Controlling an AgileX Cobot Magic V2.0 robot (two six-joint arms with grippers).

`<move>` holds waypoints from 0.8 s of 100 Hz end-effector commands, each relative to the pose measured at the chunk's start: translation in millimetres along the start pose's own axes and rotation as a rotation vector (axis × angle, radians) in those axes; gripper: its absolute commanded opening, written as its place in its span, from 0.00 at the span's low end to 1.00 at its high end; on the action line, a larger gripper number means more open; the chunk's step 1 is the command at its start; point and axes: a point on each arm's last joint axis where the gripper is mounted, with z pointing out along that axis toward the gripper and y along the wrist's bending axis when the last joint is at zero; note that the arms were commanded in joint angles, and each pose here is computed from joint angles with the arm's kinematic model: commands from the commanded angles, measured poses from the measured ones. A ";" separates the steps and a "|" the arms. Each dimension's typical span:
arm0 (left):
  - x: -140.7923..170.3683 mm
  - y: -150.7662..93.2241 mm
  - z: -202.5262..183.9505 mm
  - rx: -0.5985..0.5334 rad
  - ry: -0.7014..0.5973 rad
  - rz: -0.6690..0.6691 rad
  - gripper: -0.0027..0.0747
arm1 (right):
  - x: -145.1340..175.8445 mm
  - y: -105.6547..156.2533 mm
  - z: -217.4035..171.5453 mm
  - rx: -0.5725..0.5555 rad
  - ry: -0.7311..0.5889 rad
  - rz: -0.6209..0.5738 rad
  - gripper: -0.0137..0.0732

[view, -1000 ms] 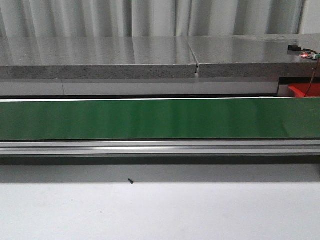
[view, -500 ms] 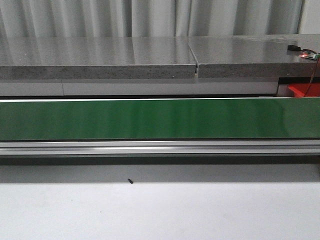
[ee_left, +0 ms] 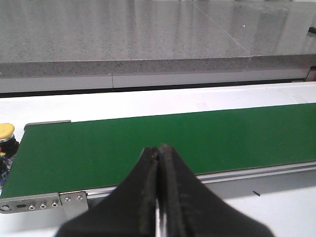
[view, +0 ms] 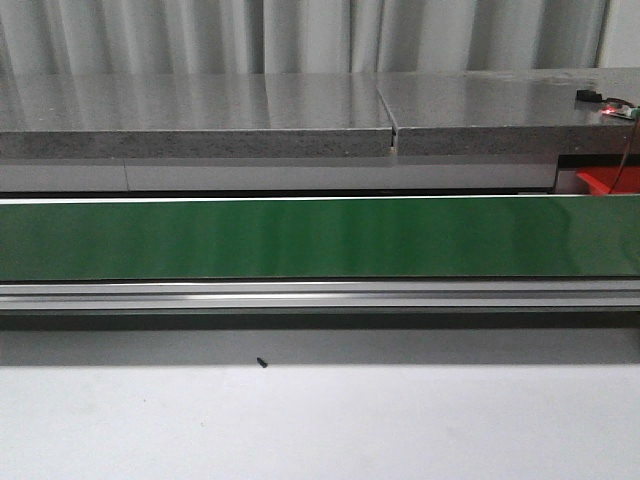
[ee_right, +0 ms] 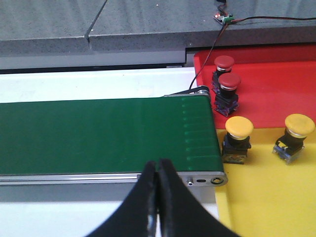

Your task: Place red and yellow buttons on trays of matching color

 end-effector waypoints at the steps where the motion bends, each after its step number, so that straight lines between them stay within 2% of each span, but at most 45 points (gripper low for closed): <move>1: -13.8 -1.0 -2.3 0.012 -0.085 -0.015 0.01 | -12.6 1.8 -2.9 -0.015 -0.087 -0.002 0.09; 29: -17.9 -0.7 -2.7 0.007 -0.121 -0.031 0.01 | -12.6 1.8 -2.9 -0.015 -0.087 -0.002 0.09; 44: -29.0 9.1 -1.9 -0.105 -0.150 -0.061 0.01 | -12.6 1.8 -2.9 -0.015 -0.087 -0.002 0.09; 56: -36.1 17.2 7.3 -0.192 -0.108 -0.061 0.01 | -12.6 1.8 -2.9 -0.015 -0.087 -0.002 0.09; 80: -50.8 22.8 38.1 -0.245 0.050 -0.112 0.01 | -12.6 1.8 -2.9 -0.015 -0.087 -0.002 0.09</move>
